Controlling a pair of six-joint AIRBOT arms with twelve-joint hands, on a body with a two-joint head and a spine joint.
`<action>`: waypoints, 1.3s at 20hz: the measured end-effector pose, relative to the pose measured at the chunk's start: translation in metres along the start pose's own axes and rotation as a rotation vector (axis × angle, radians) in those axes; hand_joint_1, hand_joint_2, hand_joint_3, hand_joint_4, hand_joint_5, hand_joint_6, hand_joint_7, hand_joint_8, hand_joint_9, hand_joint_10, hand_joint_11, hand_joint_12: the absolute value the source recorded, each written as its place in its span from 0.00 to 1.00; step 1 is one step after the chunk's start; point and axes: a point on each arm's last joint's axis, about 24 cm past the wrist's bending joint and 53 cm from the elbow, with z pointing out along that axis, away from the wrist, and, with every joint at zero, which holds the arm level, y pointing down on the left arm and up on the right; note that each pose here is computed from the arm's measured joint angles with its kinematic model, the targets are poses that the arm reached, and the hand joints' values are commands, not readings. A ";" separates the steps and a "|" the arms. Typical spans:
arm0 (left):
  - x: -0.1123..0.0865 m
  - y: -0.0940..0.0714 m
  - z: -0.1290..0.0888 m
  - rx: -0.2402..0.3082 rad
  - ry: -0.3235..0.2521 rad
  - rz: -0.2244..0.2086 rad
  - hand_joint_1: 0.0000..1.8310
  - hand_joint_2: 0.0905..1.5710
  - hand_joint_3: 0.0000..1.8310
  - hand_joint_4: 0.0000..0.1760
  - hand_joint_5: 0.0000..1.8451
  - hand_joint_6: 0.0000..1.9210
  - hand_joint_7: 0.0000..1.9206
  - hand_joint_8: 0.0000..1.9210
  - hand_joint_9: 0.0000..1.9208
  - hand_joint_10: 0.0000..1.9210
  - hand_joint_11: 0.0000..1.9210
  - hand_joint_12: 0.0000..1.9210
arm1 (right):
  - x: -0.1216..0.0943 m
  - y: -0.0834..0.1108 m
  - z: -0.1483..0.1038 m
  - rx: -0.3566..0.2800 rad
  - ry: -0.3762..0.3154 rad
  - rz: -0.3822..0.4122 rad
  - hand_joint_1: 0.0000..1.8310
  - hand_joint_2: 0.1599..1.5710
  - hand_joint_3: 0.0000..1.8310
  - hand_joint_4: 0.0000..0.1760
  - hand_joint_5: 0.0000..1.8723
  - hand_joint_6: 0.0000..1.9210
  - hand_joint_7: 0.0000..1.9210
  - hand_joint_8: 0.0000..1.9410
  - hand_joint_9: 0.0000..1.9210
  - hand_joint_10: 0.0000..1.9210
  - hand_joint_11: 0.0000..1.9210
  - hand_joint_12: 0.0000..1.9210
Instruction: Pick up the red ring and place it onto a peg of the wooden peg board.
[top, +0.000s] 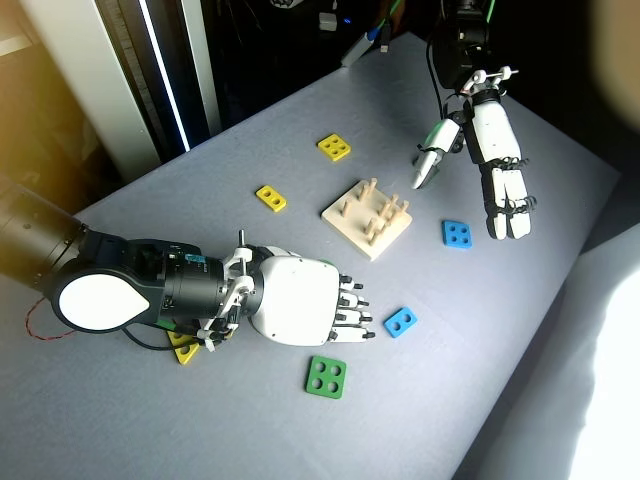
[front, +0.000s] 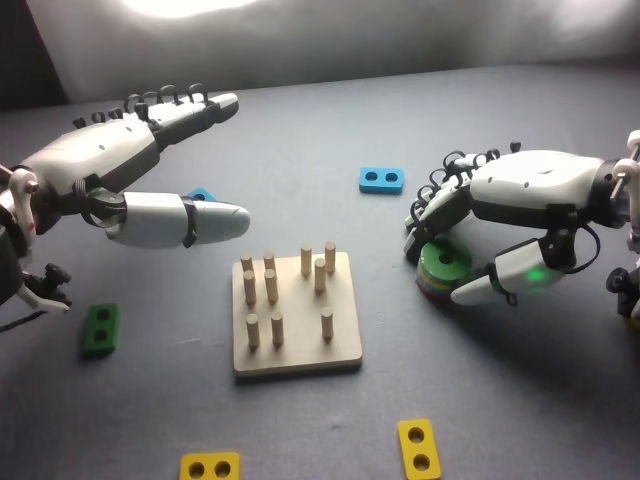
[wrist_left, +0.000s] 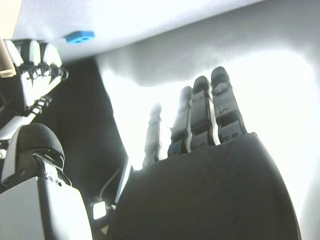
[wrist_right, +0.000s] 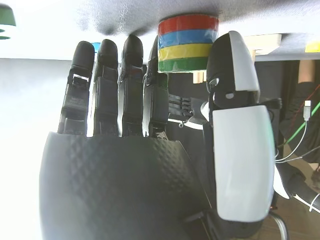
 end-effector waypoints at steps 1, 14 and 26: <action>0.000 0.000 0.000 0.000 -0.001 -0.001 0.22 0.60 0.00 1.00 0.04 0.00 0.00 0.00 0.00 0.00 0.00 0.00 | -0.001 0.002 0.001 -0.003 0.004 -0.007 0.60 0.72 0.00 0.00 0.45 0.62 0.31 0.00 0.18 0.05 0.00 0.50; -0.006 0.010 -0.003 -0.026 -0.017 -0.003 0.25 0.62 0.00 1.00 0.03 0.00 0.00 0.00 0.00 0.00 0.00 0.00 | -0.003 0.045 0.003 -0.145 0.021 0.035 0.58 0.74 0.00 0.00 0.44 0.65 0.30 0.00 0.17 0.02 0.00 0.50; -0.014 0.015 -0.002 -0.044 -0.033 0.004 0.24 0.61 0.00 1.00 0.03 0.00 0.00 0.00 0.00 0.00 0.00 0.00 | 0.017 0.096 0.004 -0.284 0.093 0.010 0.58 0.71 0.00 0.04 0.48 0.59 0.32 0.01 0.17 0.15 0.00 0.70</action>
